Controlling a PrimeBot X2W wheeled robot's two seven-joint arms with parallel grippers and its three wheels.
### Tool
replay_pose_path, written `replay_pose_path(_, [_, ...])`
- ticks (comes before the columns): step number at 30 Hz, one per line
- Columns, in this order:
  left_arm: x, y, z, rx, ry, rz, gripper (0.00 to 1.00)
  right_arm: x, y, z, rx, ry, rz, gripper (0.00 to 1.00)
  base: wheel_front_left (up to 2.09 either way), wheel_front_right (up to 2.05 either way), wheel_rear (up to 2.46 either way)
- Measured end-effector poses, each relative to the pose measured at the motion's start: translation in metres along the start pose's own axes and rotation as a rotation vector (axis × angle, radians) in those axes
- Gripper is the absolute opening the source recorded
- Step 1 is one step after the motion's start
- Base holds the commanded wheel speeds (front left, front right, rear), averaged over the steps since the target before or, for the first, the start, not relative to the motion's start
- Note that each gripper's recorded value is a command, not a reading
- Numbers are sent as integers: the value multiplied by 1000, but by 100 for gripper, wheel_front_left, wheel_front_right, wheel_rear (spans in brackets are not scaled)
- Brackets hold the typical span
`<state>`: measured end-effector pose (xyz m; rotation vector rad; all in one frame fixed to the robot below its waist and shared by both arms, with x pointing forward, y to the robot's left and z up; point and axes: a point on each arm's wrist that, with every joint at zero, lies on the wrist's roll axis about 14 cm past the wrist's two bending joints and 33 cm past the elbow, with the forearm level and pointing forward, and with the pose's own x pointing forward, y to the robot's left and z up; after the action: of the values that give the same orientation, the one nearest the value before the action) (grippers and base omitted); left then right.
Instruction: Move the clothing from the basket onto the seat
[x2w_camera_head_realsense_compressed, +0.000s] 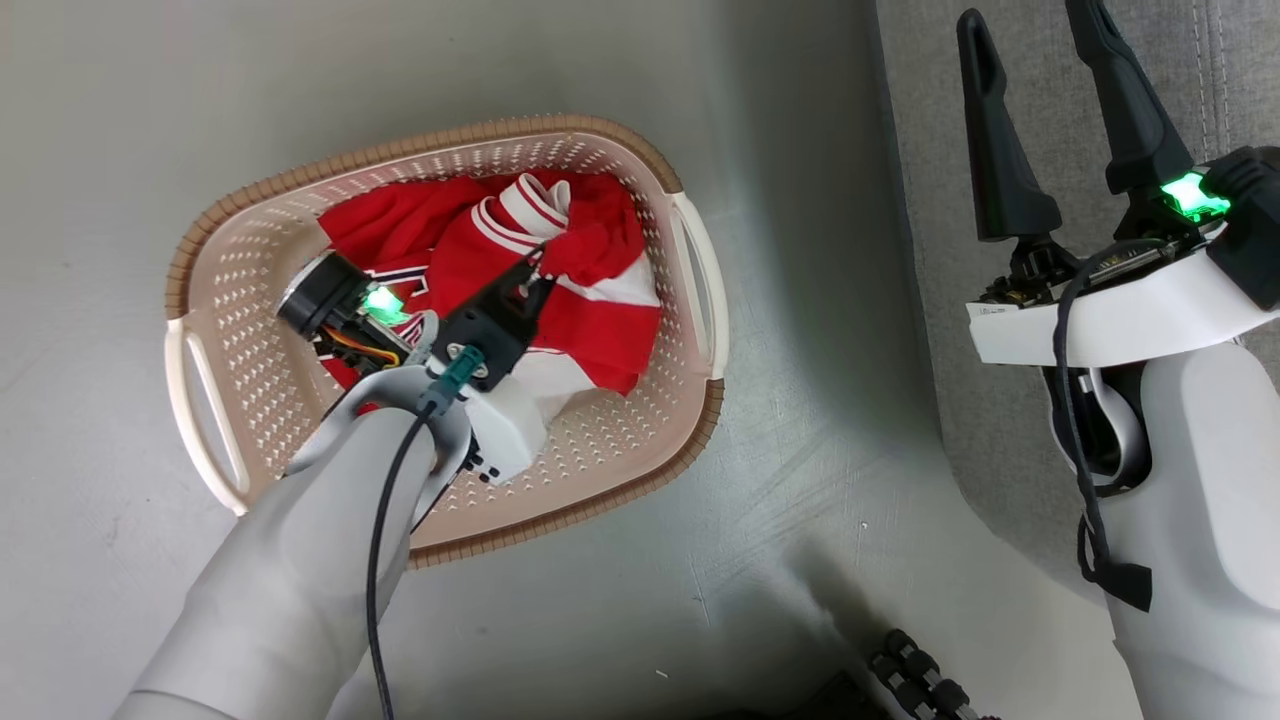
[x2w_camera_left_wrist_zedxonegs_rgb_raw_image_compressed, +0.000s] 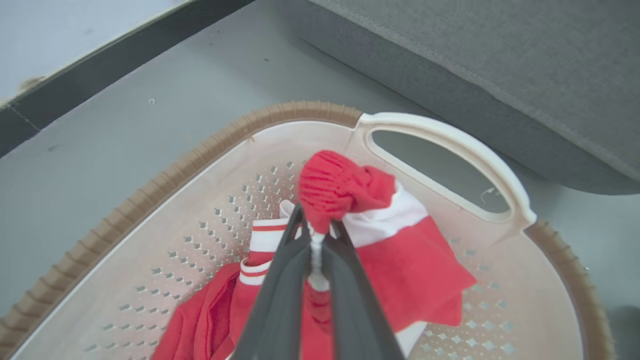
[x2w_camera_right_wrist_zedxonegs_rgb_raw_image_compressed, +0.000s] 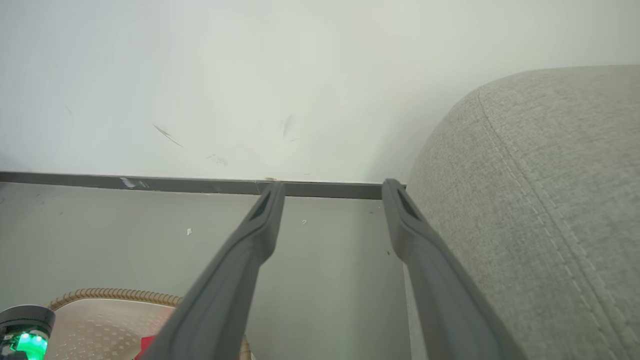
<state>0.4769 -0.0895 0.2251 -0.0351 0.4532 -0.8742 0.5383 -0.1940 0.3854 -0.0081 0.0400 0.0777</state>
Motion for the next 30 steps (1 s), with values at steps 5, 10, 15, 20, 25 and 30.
replay_pose_path(5, [-9,17,12,-27,-32,84,0,0,4,3,0,-1,8,100,0,0,0])
replay_pose_path(10, [-19,37,33,-45,-83,169,0,2,10,12,2,-22,23,100,0,0,0])
replay_pose_path(15, [-36,56,53,-60,-132,260,0,2,16,20,4,-30,38,100,0,0,0])
replay_pose_path(20, [-53,72,89,-58,-227,330,0,2,24,35,-2,-61,57,100,0,0,0])
replay_pose_path(25, [-75,79,108,-34,-270,374,0,-1,29,45,-1,-73,69,100,0,0,0])
replay_pose_path(30, [-99,87,135,1,-328,426,0,-11,38,50,6,-67,85,100,0,0,0])
